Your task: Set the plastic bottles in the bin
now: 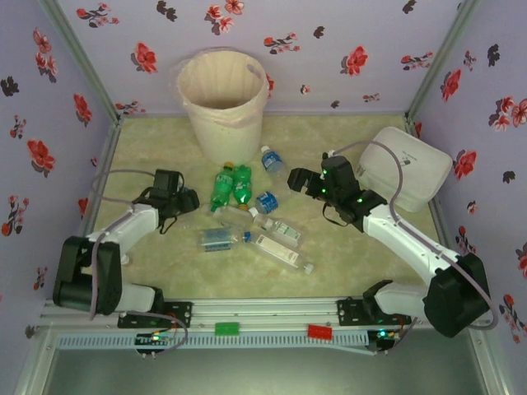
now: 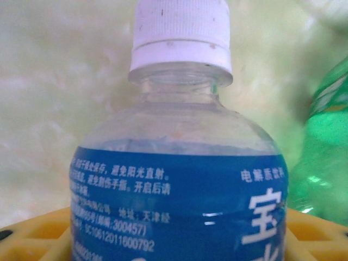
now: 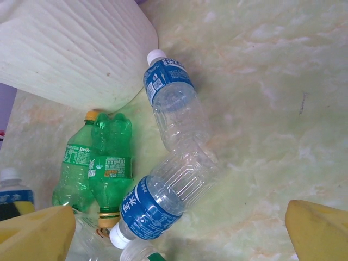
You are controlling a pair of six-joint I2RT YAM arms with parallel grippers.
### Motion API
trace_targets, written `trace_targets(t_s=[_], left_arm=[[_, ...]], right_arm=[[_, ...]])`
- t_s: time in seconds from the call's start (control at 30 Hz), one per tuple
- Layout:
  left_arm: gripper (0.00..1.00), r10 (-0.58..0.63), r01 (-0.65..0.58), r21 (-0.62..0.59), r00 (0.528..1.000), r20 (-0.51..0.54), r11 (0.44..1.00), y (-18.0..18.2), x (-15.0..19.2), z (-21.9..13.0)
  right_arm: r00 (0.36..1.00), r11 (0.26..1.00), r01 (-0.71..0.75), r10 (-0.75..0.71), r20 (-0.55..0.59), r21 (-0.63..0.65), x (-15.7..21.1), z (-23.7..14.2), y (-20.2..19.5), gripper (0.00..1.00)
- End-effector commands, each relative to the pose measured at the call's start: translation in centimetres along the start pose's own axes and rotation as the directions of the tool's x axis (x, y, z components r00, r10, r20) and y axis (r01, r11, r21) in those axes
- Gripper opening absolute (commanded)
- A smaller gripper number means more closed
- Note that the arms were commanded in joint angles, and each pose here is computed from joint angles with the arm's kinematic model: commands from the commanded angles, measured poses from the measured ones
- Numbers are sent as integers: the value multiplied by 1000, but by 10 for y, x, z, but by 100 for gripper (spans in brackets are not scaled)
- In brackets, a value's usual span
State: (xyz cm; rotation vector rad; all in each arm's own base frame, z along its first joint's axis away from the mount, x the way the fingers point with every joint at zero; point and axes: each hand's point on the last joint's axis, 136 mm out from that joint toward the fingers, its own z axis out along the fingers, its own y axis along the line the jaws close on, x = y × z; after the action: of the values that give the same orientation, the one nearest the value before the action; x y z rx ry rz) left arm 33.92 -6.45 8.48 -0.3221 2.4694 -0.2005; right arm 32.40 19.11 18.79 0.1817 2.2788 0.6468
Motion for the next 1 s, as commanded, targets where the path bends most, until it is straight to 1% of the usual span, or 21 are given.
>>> trace_targets(t_s=[0.0, 0.2, 0.33, 0.47, 0.63, 0.97], left_arm=[[46, 24, -27, 15, 988, 150, 1000, -10, -54, -42], [44, 26, -55, 84, 949, 314, 995, -36, -118, -112], [43, 15, -94, 181, 919, 394, 979, -64, -155, -155], [42, 21, -145, 252, 899, 438, 957, -94, -192, -182], [42, 58, -211, 302, 893, 446, 929, -132, -224, -191], [42, 142, -339, 353, 865, 481, 872, -207, -268, -175]], right_arm=[[1000, 999, 30, -30, -5, 35, 7, -2, -10, 100], [999, 1000, 26, -26, -19, 8, 16, -1, -10, 100], [999, 1000, 28, -29, -27, -7, 20, 2, -10, 100], [999, 1000, 13, -14, -36, -27, 25, 5, -10, 100], [999, 999, -3, 2, -38, -40, 30, 7, -11, 100], [999, 1000, 22, -22, -41, -11, 29, -3, -15, 100]])
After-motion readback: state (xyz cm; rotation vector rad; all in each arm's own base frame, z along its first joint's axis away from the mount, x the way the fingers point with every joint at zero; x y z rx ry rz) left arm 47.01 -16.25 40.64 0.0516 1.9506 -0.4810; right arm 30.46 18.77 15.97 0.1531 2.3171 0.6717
